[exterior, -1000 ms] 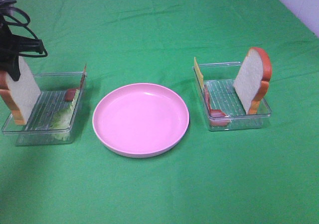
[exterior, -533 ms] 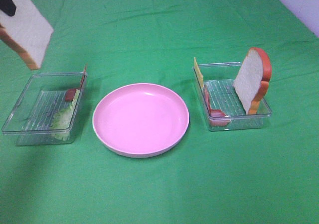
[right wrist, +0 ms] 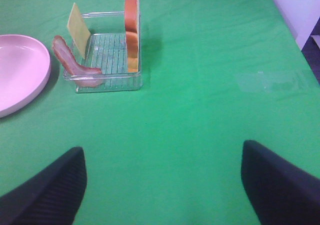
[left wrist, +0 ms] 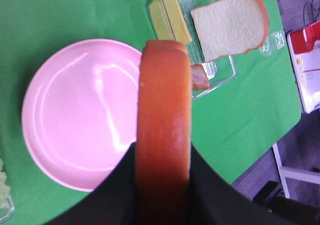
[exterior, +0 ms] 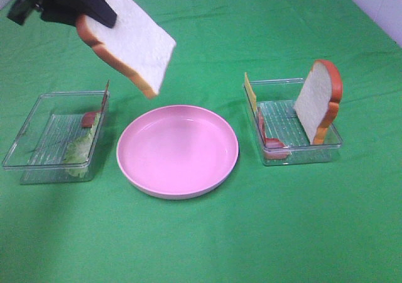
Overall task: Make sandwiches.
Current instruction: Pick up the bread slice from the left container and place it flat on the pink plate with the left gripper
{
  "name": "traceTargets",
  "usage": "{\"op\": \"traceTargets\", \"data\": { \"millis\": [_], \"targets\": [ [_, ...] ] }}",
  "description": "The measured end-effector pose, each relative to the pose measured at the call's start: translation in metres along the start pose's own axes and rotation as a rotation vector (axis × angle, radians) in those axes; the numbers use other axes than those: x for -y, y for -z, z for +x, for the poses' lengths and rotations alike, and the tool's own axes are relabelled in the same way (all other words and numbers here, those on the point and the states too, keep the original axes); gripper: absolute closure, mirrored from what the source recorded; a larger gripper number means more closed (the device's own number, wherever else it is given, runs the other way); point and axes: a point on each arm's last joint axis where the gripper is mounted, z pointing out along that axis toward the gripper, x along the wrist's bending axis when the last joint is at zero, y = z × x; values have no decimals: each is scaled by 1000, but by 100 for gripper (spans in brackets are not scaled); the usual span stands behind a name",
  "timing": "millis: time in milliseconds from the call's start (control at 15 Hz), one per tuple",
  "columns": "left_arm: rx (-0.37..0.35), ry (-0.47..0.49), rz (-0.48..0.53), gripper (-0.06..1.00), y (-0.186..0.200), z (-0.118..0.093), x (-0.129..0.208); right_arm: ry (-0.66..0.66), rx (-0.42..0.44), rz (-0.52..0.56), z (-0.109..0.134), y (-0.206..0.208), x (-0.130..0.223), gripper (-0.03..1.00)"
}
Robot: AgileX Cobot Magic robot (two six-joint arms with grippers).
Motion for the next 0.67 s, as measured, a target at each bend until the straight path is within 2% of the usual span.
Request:
{"op": "traceTargets", "data": {
  "millis": [333,400,467,667],
  "targets": [
    [2,10,136,74,-76,-1,10,0,0,0,0,0,0,17],
    [-5,30,155,74,-90,2,12,0,0,0,0,0,0,17],
    [-24,81,188,74,-112,14,15,0,0,0,0,0,0,17],
    [-40,120,224,74,-130,28,19,0,0,0,0,0,0,17]
  ]
}}
